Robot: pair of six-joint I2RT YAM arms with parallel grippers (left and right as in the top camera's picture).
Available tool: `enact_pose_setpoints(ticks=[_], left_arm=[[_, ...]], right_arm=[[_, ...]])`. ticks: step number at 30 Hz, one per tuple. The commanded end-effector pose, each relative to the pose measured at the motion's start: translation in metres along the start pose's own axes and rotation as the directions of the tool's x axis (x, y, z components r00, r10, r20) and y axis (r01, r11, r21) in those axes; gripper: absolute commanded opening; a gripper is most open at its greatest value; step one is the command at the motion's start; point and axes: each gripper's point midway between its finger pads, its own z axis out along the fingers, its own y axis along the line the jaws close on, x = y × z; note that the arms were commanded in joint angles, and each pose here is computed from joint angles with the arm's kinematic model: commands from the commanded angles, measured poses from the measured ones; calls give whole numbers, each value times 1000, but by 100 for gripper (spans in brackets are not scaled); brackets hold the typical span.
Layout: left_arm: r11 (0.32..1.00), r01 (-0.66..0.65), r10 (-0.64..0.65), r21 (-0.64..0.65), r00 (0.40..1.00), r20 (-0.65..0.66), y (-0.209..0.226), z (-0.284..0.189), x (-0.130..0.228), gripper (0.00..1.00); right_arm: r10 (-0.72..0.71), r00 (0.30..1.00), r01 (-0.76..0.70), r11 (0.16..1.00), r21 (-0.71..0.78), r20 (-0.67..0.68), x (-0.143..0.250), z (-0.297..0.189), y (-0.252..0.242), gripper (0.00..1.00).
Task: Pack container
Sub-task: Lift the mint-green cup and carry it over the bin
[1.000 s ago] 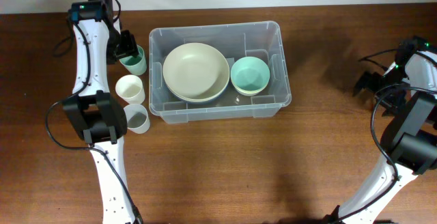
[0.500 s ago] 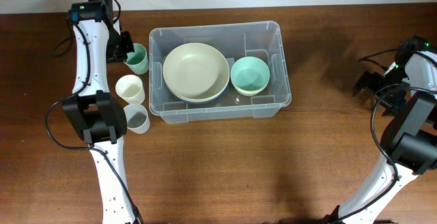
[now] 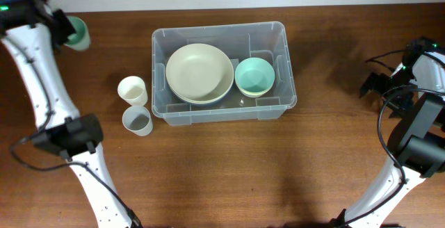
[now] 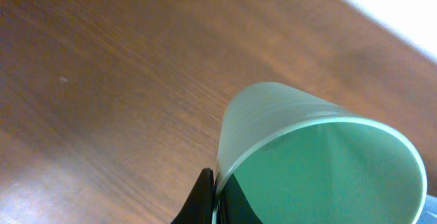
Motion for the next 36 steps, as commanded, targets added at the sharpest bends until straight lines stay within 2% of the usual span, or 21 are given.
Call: enact_pose_setpoints(ticks=[1,4,8,14,18,25,32,36], left_arm=[[963,-121,98,241,989,107,-60,-83,3,1],[879,-255,223,403,967,124,-108,-114,27,1],[742,-419,390,524,905,172,-168,-139,64,1],[546,-606,595,579,767,241,-241,-159,128,1],[419,-682,698,600,664,267,-275,-166,172,1],[354,-676,816,647,561,140,-301,-144,241,1],[379,-644,880,664,472,-45,-293,-103,288,1],[375,-643,894,668,442,-76,-294,-88,302,1]], right_arm=[[-3,1000,3,1000,-2,14,-1,-6,-2,99],[-2,1000,2,1000,-2,14,-1,-6,-2,99],[-3,1000,3,1000,-2,14,-1,-6,-2,99],[-2,1000,2,1000,-2,14,-1,-6,-2,99],[-2,1000,2,1000,-2,14,-1,-6,-2,99],[-2,1000,2,1000,-2,14,-1,-6,-2,99],[-2,1000,2,1000,-2,14,-1,-6,-2,99],[-2,1000,2,1000,-2,14,-1,-6,-2,99]])
